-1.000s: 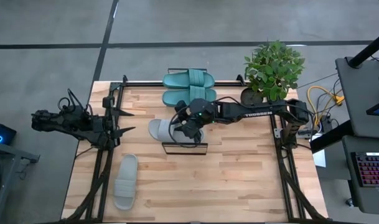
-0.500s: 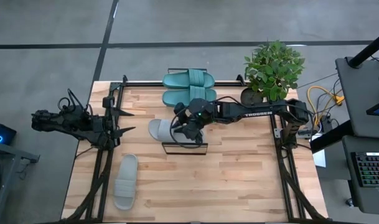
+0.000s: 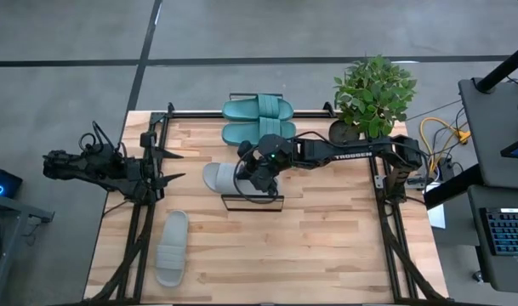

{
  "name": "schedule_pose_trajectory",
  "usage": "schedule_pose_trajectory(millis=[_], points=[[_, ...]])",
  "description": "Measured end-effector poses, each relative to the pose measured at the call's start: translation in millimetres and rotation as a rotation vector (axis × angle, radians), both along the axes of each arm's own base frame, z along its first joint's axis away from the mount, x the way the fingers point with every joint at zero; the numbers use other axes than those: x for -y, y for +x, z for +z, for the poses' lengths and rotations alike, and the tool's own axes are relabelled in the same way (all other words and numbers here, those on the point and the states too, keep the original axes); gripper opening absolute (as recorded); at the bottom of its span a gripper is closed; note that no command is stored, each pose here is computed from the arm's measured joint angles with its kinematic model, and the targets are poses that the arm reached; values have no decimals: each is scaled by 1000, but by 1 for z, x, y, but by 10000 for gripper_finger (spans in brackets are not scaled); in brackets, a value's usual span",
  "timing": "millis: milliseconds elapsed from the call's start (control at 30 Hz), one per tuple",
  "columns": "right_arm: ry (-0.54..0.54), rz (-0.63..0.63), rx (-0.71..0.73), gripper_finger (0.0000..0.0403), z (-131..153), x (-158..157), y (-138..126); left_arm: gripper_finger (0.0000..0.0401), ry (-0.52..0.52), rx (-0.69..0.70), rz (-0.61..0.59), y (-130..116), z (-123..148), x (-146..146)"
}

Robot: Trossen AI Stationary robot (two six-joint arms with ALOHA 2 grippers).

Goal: Pick and place slides into the shelf
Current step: Put the right gray slide on the shelf

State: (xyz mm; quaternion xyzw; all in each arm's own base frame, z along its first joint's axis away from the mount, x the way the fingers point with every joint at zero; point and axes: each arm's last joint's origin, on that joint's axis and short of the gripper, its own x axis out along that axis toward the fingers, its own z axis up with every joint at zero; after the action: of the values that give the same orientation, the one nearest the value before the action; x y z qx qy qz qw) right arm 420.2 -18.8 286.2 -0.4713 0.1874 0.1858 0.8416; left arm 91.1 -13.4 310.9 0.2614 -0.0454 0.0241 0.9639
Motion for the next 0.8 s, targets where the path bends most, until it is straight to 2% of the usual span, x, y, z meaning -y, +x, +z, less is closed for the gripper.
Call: schedule_pose_trajectory(millis=[167, 800], points=[[-30, 24, 5, 9, 0, 0, 0, 199, 0, 0, 0, 0, 0, 0], [14, 159, 34, 8, 2, -3, -1, 199, 0, 0, 0, 0, 0, 0]])
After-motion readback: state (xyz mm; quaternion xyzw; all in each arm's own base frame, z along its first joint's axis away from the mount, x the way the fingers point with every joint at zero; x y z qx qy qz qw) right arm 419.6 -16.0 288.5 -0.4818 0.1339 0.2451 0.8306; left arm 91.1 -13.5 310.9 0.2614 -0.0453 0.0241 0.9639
